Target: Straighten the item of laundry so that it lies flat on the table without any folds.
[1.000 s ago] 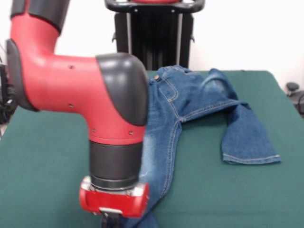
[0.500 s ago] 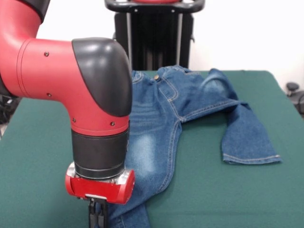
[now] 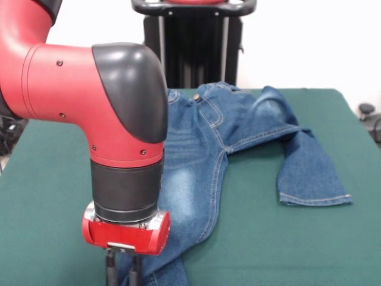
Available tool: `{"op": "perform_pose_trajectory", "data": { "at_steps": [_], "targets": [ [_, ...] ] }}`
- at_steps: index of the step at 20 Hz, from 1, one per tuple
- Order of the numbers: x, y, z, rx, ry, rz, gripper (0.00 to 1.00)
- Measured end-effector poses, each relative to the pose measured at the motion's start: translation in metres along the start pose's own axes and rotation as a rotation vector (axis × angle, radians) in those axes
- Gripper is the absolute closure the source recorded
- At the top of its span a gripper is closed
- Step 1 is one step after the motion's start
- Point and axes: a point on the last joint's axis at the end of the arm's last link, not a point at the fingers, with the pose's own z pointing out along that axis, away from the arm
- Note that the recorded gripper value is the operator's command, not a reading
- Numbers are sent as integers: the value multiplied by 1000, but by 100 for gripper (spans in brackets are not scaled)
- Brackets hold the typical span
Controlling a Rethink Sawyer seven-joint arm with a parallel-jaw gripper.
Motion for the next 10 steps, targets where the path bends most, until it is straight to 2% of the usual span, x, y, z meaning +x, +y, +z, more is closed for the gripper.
{"op": "perform_pose_trajectory", "data": {
  "at_steps": [10],
  "targets": [
    [1, 7, -1, -1, -1, -12, 0]
  ]
}}
